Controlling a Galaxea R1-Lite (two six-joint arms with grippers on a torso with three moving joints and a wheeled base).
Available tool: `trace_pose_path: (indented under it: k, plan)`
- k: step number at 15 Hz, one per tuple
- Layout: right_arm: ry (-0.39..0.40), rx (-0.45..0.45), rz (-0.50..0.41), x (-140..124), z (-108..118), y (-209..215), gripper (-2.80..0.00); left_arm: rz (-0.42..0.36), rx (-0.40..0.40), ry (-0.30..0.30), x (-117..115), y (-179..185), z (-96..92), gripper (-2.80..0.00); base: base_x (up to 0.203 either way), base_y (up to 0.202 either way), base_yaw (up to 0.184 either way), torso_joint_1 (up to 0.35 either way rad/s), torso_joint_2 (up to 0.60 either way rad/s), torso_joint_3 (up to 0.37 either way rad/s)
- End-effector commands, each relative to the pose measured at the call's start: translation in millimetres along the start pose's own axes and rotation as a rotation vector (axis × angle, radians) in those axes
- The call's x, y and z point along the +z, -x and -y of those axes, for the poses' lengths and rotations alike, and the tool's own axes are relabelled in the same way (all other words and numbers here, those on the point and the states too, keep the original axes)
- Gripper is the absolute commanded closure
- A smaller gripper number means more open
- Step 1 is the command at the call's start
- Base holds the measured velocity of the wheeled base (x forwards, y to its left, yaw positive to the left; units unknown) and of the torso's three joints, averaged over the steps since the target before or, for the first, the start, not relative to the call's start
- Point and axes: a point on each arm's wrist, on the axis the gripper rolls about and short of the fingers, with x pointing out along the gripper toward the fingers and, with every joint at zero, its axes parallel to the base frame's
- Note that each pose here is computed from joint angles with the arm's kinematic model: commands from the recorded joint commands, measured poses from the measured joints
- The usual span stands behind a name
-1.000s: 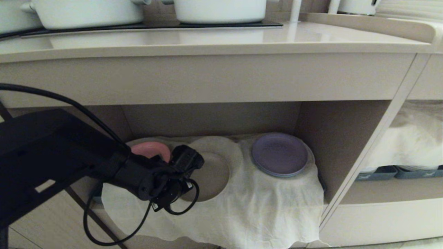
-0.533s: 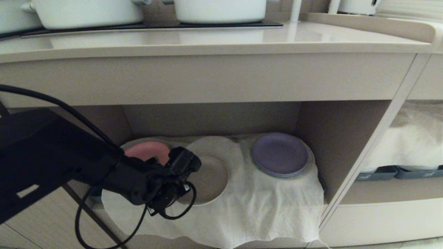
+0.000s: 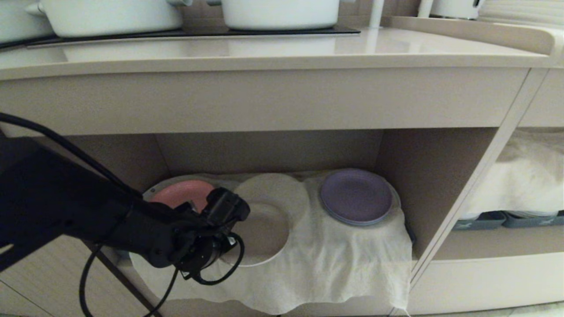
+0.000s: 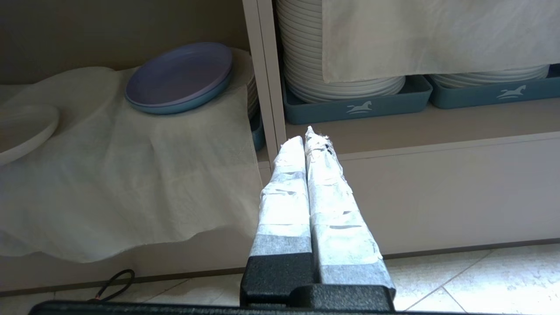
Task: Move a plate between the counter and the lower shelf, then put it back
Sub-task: Pick up the plate in the cupboard
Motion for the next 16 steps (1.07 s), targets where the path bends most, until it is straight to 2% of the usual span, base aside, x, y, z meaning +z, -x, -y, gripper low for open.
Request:
trace_pose_path:
  k: [1,6,12,16]
  plan:
    - [-0.001,0.0,0.0,0.0,0.0,0.0,0.0,0.004,-0.008,0.011,-0.1,6.5,-3.7,0.0,0.0,0.0,0.0,0.0,0.0,0.0]
    - [-0.001,0.0,0.0,0.0,0.0,0.0,0.0,-0.005,-0.034,0.043,-8.1,22.8,-10.6,0.0,0.0,0.0,0.0,0.0,0.0,0.0]
    - [-0.001,0.0,0.0,0.0,0.0,0.0,0.0,-0.011,-0.038,0.034,-12.8,33.8,-23.6,0.0,0.0,0.0,0.0,0.0,0.0,0.0]
    - [-0.001,0.0,0.0,0.0,0.0,0.0,0.0,-0.01,-0.041,0.053,-12.3,39.9,-31.1,0.0,0.0,0.0,0.0,0.0,0.0,0.0]
